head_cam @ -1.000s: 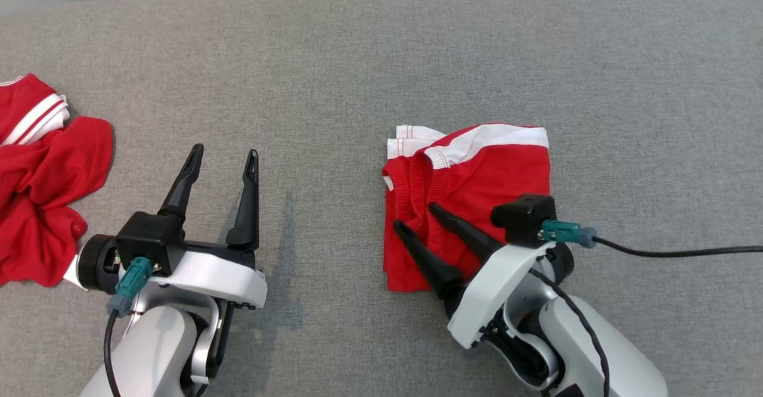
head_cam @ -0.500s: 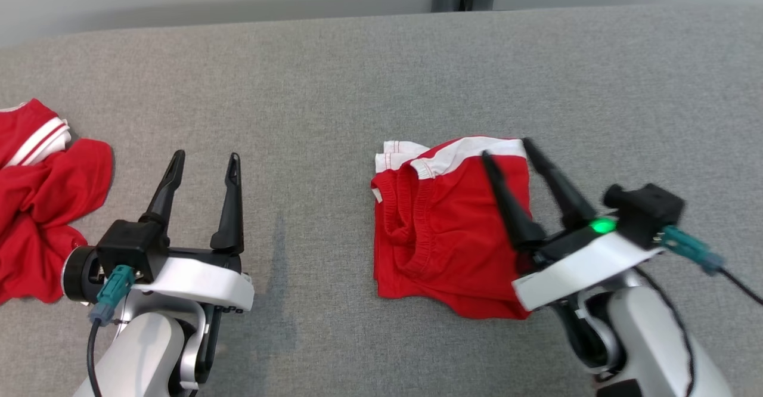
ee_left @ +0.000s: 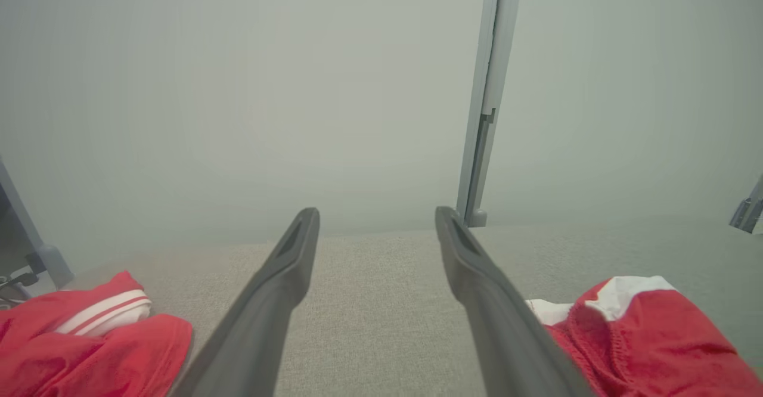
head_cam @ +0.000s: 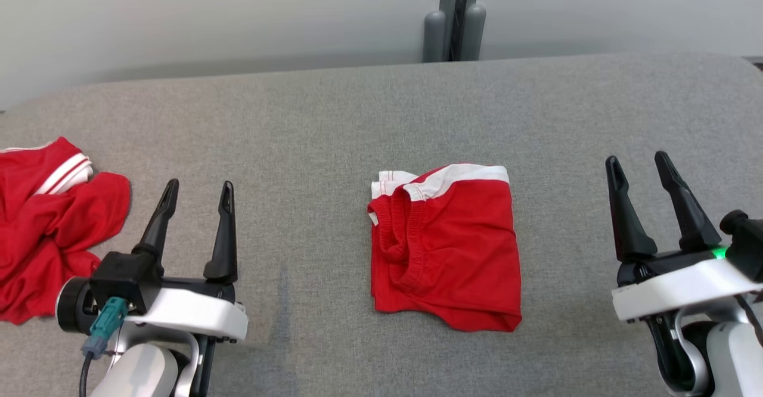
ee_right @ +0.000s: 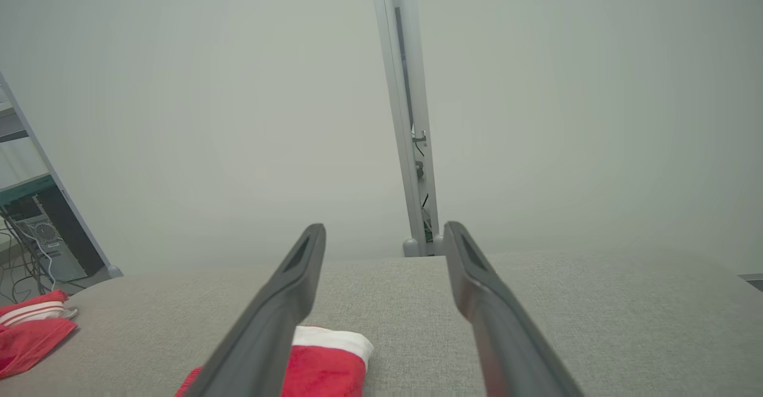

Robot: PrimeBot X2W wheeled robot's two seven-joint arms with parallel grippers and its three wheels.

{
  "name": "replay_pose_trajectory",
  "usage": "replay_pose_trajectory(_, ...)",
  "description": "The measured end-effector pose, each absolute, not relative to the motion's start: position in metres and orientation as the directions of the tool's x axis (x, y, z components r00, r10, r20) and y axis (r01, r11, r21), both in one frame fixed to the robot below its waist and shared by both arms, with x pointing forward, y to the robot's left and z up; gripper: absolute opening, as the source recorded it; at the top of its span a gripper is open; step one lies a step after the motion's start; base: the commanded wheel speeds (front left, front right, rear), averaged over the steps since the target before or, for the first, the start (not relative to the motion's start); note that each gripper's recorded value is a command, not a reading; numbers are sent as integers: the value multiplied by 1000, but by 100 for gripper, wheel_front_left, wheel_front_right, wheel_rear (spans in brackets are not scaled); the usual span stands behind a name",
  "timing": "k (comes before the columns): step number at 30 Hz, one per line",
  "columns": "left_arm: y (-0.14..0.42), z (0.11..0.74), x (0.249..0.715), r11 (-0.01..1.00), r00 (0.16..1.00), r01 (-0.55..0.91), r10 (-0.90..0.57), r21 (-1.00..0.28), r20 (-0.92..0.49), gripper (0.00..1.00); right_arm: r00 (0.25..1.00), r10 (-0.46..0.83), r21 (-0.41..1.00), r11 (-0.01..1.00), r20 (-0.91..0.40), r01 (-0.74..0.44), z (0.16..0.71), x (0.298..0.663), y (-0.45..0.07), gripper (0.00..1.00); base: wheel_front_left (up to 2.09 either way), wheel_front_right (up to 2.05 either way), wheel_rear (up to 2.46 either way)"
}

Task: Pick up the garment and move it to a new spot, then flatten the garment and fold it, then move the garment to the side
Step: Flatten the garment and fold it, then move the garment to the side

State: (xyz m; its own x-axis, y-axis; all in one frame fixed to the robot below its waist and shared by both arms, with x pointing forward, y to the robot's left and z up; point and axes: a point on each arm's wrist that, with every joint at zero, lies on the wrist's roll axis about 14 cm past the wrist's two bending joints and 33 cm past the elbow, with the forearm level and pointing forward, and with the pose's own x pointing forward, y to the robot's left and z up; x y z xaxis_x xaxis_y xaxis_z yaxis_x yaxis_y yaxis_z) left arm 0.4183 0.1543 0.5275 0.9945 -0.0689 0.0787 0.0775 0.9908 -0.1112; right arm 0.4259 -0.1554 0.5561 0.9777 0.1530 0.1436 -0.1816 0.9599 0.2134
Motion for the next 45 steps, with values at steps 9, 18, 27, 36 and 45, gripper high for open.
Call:
replay_pose_trajectory(9, 159, 533, 393, 993, 994, 72, -64, -93, 83, 100, 985, 129, 183, 972, 118, -149, 556, 399, -166, 100, 0, 0, 0)
replay_pose_trajectory(18, 168, 534, 374, 994, 996, 51, -44, -95, 77, 100, 991, 110, 186, 975, 71, -121, 546, 378, -172, 100, 0, 0, 0)
replay_pose_trajectory(27, 173, 532, 372, 995, 997, 37, -31, -91, 64, 100, 992, 113, 181, 976, 59, -122, 544, 376, -170, 100, 0, 0, 0)
replay_pose_trajectory(36, 175, 530, 372, 996, 998, 32, -27, -85, 55, 100, 991, 120, 175, 976, 50, -127, 543, 376, -168, 100, 0, 0, 0)
replay_pose_trajectory(45, 177, 528, 374, 996, 999, 29, -25, -81, 48, 100, 990, 137, 158, 978, 29, -139, 540, 382, -165, 100, 0, 0, 0)
